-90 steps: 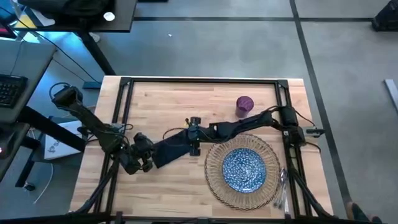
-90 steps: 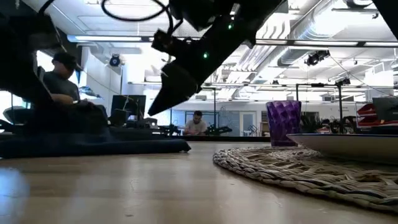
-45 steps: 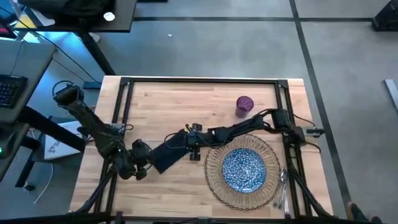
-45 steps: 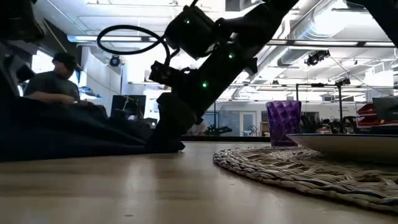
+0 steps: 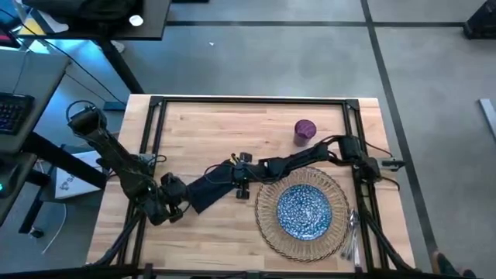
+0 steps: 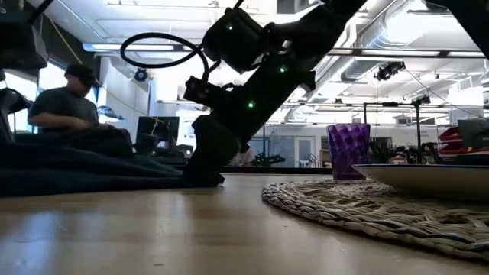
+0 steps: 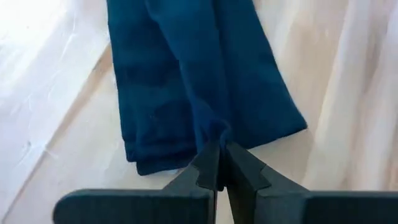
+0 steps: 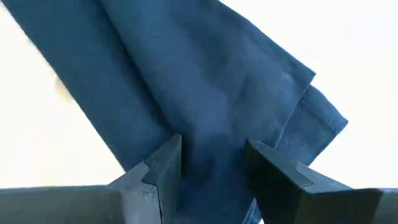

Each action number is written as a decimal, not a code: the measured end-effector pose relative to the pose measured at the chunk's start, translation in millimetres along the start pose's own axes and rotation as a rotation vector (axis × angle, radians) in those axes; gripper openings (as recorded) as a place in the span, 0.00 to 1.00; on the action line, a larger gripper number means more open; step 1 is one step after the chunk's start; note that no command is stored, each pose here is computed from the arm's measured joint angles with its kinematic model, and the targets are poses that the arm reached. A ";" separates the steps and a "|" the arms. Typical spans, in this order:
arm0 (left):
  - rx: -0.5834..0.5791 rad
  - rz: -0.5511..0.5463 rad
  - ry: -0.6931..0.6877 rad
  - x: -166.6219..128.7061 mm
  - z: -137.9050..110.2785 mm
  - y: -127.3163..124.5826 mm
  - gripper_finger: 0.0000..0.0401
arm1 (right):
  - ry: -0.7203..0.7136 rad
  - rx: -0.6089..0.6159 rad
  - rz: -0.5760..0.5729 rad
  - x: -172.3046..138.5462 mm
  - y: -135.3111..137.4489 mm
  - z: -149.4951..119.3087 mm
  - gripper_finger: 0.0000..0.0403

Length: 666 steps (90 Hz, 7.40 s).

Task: Set table place
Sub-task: Fold the blue table napkin, then move the blue table napkin to the left of the table, then move the table mat to the center of the table

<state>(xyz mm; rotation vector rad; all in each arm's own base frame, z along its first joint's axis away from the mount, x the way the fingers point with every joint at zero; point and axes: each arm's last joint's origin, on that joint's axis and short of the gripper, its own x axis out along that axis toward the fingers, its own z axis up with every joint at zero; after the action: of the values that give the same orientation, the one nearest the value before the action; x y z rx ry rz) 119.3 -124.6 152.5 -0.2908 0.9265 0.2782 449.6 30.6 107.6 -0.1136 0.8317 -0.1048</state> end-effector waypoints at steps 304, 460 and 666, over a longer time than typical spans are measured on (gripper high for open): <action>-0.260 0.161 0.082 41.7 16.0 95.0 0.00 | 0.776 0.490 -0.265 -260.6 30.2 3.4 0.33; 0.217 -0.235 -0.559 102.6 172.0 -6.1 0.00 | 0.546 0.612 -0.184 -270.0 87.4 -102.7 0.33; 0.490 0.246 0.095 141.2 135.0 98.6 0.00 | 0.385 0.419 -0.332 -169.1 69.8 -88.1 0.33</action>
<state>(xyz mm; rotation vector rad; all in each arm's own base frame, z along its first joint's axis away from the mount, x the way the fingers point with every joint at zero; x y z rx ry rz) 264.6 31.0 101.8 0.2655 1.0940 0.2553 274.4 117.6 162.3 0.1703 1.1512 -0.6245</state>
